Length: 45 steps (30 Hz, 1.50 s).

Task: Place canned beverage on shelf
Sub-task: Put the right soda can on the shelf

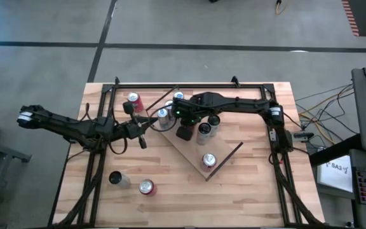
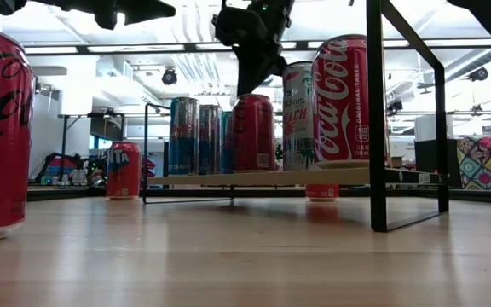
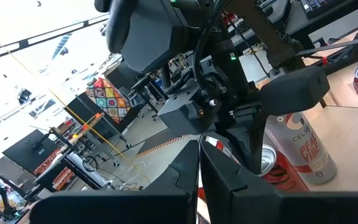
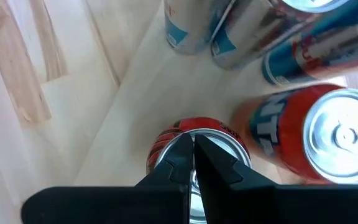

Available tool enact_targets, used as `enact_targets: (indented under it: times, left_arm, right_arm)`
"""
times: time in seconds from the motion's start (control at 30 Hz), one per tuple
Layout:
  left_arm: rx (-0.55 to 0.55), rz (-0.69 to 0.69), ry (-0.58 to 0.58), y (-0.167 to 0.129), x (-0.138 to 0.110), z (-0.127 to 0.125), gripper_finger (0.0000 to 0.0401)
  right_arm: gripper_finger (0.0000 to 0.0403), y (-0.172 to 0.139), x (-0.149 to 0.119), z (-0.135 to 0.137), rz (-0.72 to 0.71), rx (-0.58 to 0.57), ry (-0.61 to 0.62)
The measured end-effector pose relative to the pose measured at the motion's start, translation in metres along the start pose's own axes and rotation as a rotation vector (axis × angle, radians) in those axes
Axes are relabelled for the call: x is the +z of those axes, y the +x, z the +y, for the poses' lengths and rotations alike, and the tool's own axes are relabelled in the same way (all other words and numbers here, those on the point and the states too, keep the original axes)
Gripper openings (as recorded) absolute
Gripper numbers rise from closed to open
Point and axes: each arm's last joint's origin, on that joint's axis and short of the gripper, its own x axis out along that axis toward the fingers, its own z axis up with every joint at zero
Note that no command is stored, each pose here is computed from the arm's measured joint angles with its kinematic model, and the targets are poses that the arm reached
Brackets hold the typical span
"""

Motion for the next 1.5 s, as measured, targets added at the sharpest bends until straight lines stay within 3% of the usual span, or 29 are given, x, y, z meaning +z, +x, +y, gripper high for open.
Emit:
enact_targets:
  times: [0.77,1.5]
  left_arm:
    - [0.000,0.000,0.000,0.000,0.000,0.000,0.0000]
    - [0.001,0.000,0.000,0.000,0.000,0.000,0.0000]
  right_arm:
    - [0.0009,-0.017,0.004,-0.001,-0.037,-0.016,0.013]
    - [0.0009,-0.005,-0.003,-0.001,0.047,-0.037,0.037]
